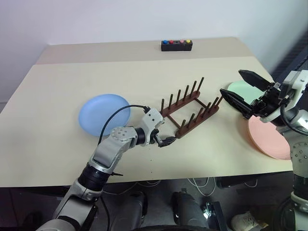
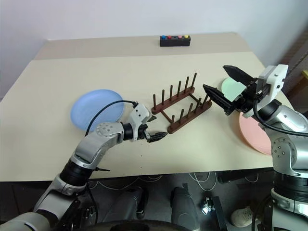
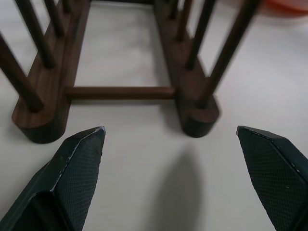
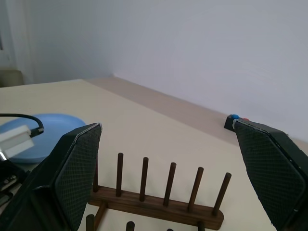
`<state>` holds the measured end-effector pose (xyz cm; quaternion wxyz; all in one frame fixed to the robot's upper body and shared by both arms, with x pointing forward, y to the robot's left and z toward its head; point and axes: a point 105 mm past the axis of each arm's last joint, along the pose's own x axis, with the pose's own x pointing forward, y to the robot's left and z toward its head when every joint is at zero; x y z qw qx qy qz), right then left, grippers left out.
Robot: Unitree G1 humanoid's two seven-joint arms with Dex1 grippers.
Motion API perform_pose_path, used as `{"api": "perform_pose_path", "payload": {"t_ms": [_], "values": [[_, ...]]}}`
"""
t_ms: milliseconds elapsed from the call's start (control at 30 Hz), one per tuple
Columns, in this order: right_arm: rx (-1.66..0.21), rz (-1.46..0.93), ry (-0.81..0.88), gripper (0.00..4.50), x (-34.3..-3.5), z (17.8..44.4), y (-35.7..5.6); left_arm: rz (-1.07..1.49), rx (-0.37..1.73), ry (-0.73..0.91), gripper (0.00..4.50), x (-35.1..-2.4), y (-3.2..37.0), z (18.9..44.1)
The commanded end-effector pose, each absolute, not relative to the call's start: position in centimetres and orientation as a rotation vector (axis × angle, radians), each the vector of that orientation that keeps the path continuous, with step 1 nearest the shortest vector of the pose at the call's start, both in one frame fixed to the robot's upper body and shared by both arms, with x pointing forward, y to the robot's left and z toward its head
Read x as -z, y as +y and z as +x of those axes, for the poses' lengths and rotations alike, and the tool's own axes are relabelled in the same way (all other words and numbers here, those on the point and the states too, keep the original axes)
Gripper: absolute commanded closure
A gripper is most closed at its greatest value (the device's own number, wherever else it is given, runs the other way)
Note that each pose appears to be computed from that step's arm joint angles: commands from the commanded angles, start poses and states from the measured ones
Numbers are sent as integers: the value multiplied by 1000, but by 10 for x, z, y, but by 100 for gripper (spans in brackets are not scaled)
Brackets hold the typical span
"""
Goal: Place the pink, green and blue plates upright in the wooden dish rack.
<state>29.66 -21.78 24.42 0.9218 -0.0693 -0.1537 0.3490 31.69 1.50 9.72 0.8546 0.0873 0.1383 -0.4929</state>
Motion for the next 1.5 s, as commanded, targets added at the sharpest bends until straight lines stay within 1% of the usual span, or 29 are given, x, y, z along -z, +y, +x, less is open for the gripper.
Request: {"api": "perform_pose_path", "payload": {"t_ms": [33, 133, 300, 467, 533, 667, 767, 967, 1233, 1333, 1400, 1433, 1500], "values": [[-705, -161, -391, 0, -259, 287, -218, 165, 1057, 291, 1, -104, 5, 317], [-692, -157, -393, 0, -258, 286, -218, 178, 1058, 319, 1, -100, 2, 316], [-688, -151, -388, 0, -256, 285, -219, 210, 1127, 374, 1, -92, -7, 307], [-730, -116, -331, 0, -252, 279, -222, 210, 1150, 379, 1, -92, -9, 305], [-770, -79, -247, 0, -248, 270, -228, 211, 1151, 363, 1, -95, -13, 306], [-835, -31, 17, 0, -230, 242, -240, 198, 1145, 357, 1, -95, -18, 308], [-825, -44, 116, 0, -219, 233, -242, 198, 1147, 346, 1, -96, -23, 309], [-811, -67, 154, 0, -212, 227, -238, 243, 1132, 325, 1, -94, -30, 312], [-797, -55, 125, 0, -217, 226, -237, 318, 1067, 323, 1, -86, -35, 318], [-794, -56, 122, 0, -217, 227, -237, 306, 1084, 336, 1, -84, -41, 315], [-795, -57, 120, 0, -218, 227, -236, 294, 1084, 353, 52, -81, -42, 314], [-795, -57, 118, 0, -218, 227, -236, 292, 1083, 358, 87, -81, -42, 314], [-795, -59, 116, 0, -219, 226, -236, 289, 1080, 361, 191, -80, -42, 314]]}}
